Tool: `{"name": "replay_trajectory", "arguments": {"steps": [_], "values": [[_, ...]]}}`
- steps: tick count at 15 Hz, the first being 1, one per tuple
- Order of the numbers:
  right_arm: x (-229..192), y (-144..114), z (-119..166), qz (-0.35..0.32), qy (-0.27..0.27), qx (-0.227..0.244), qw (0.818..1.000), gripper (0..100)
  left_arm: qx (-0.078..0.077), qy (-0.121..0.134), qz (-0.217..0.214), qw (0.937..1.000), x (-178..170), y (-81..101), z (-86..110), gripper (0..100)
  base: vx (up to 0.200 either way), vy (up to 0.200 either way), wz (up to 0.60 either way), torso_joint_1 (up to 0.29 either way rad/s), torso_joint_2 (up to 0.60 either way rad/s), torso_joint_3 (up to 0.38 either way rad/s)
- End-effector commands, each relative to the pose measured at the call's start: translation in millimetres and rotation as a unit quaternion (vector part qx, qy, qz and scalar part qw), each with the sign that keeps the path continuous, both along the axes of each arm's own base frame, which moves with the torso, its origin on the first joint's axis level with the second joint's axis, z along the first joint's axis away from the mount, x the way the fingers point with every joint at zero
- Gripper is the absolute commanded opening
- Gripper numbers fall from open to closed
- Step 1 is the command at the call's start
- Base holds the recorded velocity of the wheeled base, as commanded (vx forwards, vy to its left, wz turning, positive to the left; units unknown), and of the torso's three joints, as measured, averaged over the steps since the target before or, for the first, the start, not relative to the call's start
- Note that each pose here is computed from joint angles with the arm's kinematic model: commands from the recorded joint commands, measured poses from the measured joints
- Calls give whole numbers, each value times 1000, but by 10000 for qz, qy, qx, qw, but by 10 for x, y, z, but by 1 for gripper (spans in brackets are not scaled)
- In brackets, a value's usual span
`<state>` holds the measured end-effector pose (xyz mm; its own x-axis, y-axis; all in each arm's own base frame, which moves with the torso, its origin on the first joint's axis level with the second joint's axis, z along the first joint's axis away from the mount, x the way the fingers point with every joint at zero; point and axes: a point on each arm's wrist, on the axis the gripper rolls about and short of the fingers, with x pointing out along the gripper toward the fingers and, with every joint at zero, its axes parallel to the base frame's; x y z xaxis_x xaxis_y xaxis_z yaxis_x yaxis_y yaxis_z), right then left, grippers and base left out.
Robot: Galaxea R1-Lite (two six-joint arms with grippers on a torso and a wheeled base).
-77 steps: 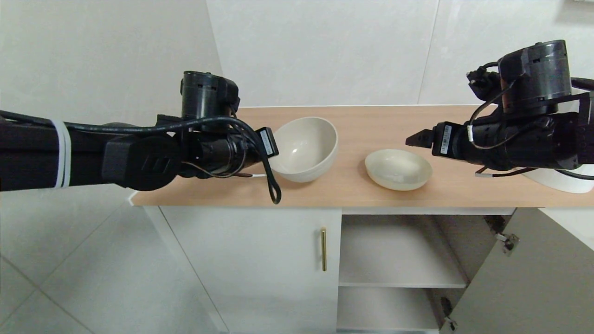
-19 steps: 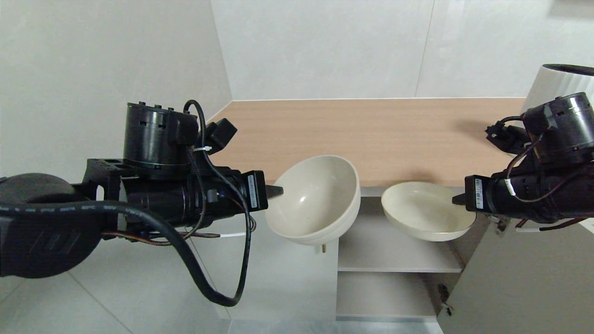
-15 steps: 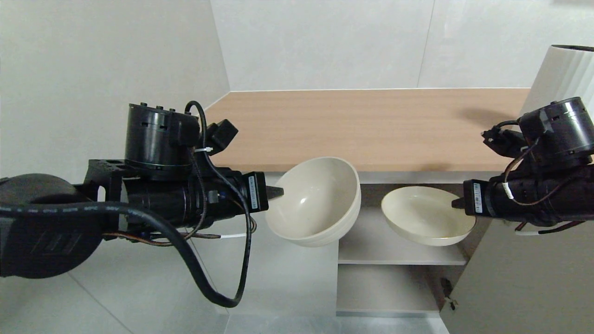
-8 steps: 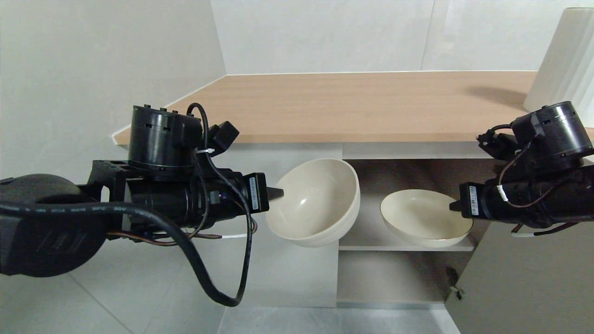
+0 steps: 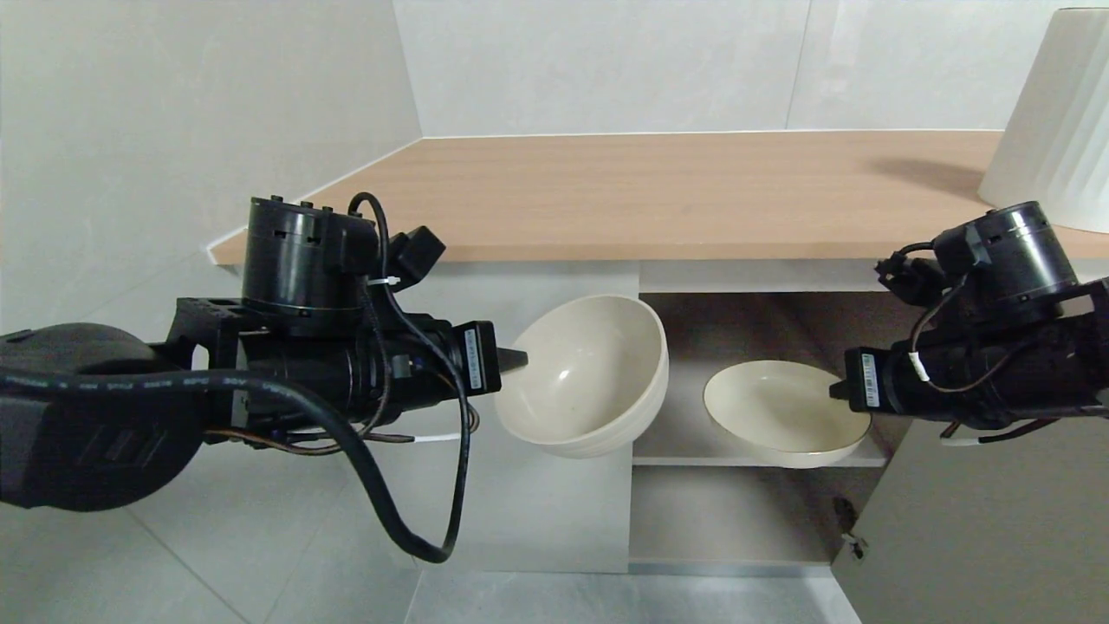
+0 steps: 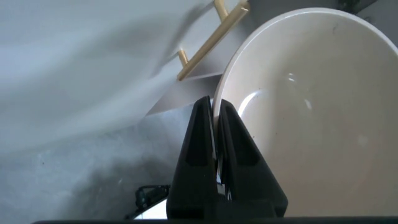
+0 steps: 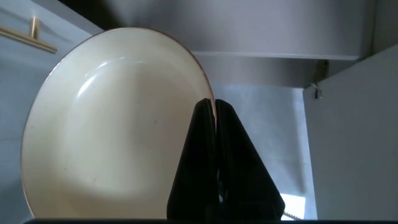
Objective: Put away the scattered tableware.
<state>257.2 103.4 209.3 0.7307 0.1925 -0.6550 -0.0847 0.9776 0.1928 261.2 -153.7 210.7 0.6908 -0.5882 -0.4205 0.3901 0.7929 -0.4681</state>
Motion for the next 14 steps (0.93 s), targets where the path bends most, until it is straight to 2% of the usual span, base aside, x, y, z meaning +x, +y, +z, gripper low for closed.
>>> {"name": "replay_trajectory", "arguments": {"steps": [1,2,3,6,7,9,11,14], "values": [[125,111,-217,87,290,-133,9995,0,29,52,-4,10000,19,-13,-36,0,0,0,0,0,0,0],[254,213,-464,134,636,-297,9974,0,67,119,-12,9999,44,-33,-83,0,0,0,0,0,0,0],[377,274,-655,131,737,-329,9967,0,79,147,-26,9999,48,-41,-102,0,0,0,0,0,0,0],[620,366,-1131,30,705,-399,9967,0,118,203,-113,9997,36,-90,-137,0,0,0,0,0,0,0],[735,370,-1322,-105,615,-432,9971,0,262,286,-216,9990,35,-134,-197,0,0,0,0,0,0,0],[873,329,-1529,-345,526,-509,9967,0,590,460,-303,9967,62,-149,-313,0,0,0,0,0,0,0],[1024,276,-1671,-692,163,-553,9959,0,635,501,-329,9962,64,-167,-342,0,0,0,0,0,0,0],[1202,116,-1891,-968,-51,-502,9940,0,677,544,-389,9955,51,-205,-373,0,0,0,0,0,0,0]]}}
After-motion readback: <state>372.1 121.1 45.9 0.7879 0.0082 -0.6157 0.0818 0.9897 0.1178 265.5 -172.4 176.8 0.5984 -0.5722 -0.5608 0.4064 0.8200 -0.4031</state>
